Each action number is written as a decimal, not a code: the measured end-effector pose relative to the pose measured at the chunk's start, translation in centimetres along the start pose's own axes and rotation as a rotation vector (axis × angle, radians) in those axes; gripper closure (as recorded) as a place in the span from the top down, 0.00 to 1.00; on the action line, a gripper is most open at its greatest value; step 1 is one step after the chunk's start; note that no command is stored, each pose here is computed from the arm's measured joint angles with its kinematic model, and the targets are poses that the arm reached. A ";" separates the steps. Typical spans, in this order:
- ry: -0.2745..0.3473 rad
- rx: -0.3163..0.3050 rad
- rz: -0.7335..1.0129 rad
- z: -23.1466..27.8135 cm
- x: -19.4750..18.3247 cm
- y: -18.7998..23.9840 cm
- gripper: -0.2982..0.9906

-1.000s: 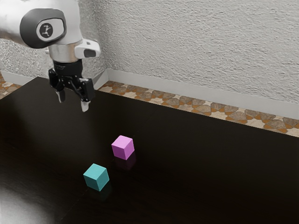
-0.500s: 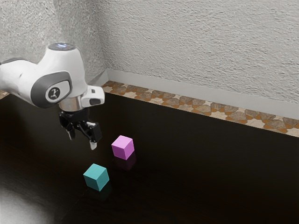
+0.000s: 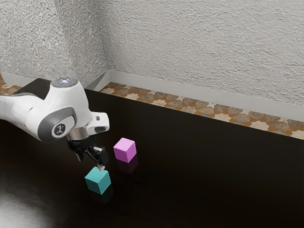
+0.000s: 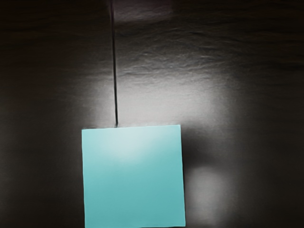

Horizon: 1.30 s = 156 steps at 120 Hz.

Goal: Pick up the blue block with one arm, and put the blue block on the pink block with one arm

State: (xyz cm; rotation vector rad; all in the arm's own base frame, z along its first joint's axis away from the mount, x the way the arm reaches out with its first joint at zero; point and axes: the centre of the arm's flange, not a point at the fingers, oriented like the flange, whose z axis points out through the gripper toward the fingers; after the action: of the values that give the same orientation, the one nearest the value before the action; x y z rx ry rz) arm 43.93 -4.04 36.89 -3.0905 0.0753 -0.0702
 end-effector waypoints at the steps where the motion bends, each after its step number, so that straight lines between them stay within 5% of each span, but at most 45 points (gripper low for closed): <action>1: 0.000 0.000 0.000 0.1 0.0 0.0 0.77; 156: 0.009 -0.021 -0.033 9.2 1.8 -1.8 0.77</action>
State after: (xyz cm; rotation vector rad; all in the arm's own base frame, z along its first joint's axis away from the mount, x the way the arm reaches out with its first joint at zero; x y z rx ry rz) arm 46.19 -1.92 27.93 -3.1128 0.0253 -0.0851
